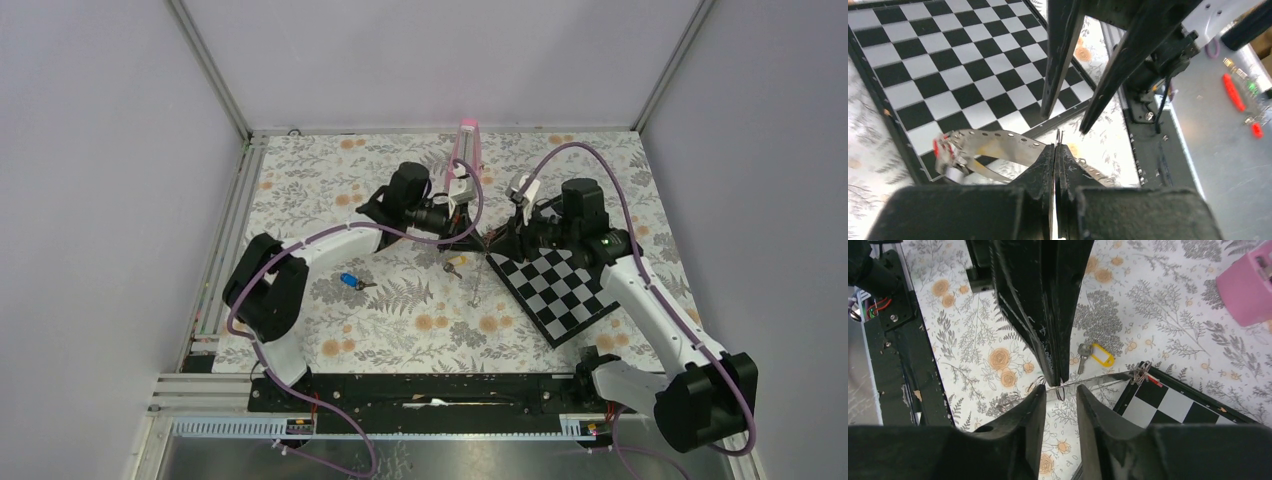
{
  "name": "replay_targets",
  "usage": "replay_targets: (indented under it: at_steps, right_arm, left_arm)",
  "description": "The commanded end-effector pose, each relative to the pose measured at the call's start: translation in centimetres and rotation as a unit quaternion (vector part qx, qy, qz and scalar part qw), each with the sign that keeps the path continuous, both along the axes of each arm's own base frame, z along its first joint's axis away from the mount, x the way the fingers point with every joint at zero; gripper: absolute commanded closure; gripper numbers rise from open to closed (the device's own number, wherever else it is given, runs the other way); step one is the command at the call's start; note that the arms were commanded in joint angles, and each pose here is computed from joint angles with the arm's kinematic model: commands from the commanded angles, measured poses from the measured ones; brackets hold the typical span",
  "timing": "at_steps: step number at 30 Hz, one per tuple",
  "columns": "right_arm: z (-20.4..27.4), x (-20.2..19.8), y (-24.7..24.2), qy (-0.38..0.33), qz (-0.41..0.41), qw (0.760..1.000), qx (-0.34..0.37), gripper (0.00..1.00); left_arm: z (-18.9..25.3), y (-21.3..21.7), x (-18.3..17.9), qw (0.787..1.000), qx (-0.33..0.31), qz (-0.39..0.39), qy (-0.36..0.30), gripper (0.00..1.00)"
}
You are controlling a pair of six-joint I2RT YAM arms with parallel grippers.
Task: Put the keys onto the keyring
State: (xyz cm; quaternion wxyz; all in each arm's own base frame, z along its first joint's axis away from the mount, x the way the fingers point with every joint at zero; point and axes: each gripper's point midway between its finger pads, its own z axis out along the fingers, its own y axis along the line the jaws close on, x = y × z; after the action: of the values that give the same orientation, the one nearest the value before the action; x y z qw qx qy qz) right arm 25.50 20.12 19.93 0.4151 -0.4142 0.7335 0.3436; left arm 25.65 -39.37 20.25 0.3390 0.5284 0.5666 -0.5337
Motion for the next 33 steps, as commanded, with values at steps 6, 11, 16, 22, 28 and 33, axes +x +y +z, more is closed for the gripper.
replay_targets:
  at_steps: [6,11,16,22,28,33]
  right_arm:
    - [3.8,0.7,-0.7,-0.039,-0.013,0.998,0.049,0.52]
    - [4.1,-0.2,-0.3,-0.034,0.014,0.997,0.064,0.52]
    - [4.2,-1.1,0.1,-0.025,0.040,0.996,0.078,0.52]
    - [4.1,-1.0,0.1,-0.022,0.041,0.996,0.078,0.53]
    - [4.4,0.6,-0.8,-0.043,-0.006,0.998,0.051,0.51]
    - [5.3,1.9,-2.0,-0.067,-0.043,0.997,0.017,0.48]
  left_arm:
    - [7.2,0.5,-1.5,0.988,-0.134,0.036,0.068,1.00]
    - [7.8,0.7,-2.0,0.981,-0.157,0.040,0.106,1.00]
    - [7.6,0.7,-1.8,0.979,-0.161,0.052,0.111,1.00]
    - [7.3,0.7,-1.5,0.981,-0.155,0.060,0.104,1.00]
    - [6.6,1.4,-0.8,0.987,-0.137,0.069,0.052,1.00]
    - [7.7,4.2,1.7,0.987,-0.114,0.110,0.020,1.00]
